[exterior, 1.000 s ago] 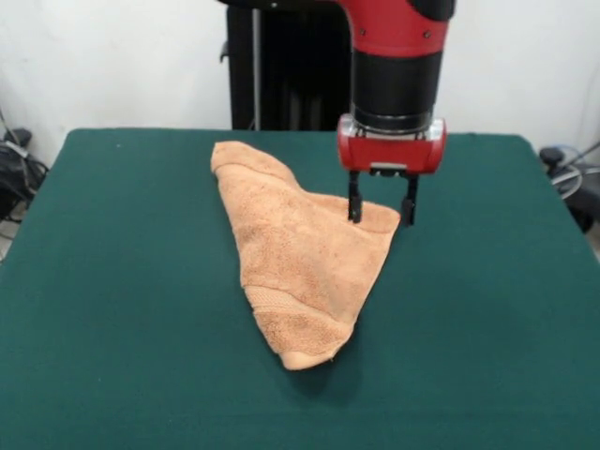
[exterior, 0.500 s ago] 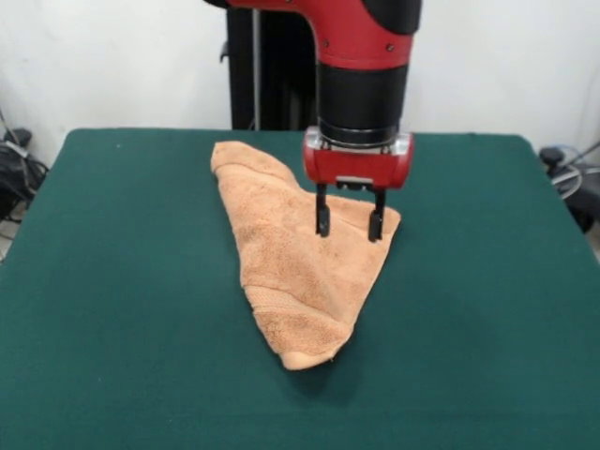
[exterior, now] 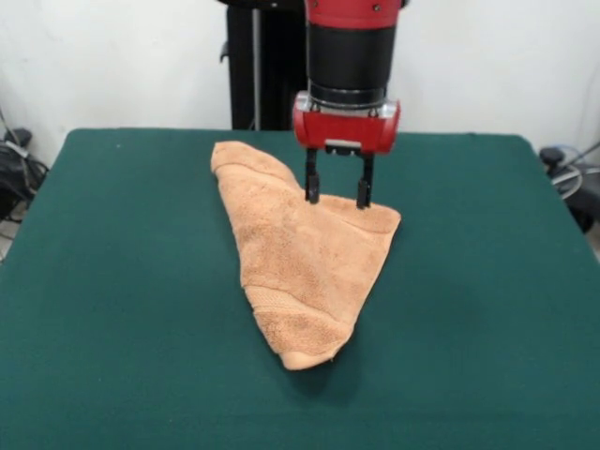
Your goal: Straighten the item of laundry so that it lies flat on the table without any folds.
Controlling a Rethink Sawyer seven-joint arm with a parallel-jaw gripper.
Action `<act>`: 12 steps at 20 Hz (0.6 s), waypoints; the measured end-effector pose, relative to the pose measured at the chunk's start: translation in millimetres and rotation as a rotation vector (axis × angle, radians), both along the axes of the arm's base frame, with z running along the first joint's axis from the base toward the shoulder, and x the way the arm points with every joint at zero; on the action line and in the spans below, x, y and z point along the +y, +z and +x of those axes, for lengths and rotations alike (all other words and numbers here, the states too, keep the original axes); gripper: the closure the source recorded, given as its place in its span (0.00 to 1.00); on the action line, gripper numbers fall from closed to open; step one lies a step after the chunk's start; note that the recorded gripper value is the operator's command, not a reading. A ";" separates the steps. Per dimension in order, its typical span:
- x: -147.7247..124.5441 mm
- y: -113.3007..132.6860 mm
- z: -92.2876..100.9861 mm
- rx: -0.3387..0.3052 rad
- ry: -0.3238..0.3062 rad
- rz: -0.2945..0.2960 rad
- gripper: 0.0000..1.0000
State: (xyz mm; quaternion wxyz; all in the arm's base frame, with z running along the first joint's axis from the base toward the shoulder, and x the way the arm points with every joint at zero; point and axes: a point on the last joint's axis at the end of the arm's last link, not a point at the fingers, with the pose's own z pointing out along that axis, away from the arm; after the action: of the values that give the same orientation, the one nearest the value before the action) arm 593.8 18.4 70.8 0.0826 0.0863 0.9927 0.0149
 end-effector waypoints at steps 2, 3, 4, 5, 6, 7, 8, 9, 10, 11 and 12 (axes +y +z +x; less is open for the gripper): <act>1.1 0.9 -3.8 -0.003 0.000 -0.002 0.00; 1.7 1.1 -5.9 -0.005 0.000 -0.003 0.00; 3.4 0.8 -10.5 -0.009 0.001 -0.005 0.00; 4.7 0.2 -12.1 -0.012 0.002 -0.006 0.00; 5.7 -0.3 -13.1 -0.014 0.003 -0.007 0.00; 7.8 -1.5 -14.6 -0.021 0.007 -0.010 0.00; 9.2 -2.7 -15.6 -0.026 0.010 -0.013 0.00; 10.9 -4.1 -16.3 -0.033 0.013 -0.015 0.00; 13.6 -6.9 -17.4 -0.045 0.019 -0.020 0.00; 17.8 -10.4 -17.8 -0.064 0.029 -0.028 0.00; 19.7 -12.0 -17.7 -0.074 0.035 -0.031 0.00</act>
State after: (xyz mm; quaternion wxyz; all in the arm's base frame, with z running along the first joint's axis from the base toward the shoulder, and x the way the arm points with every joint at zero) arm 576.1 38.1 58.8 0.1202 0.0670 0.9905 0.0040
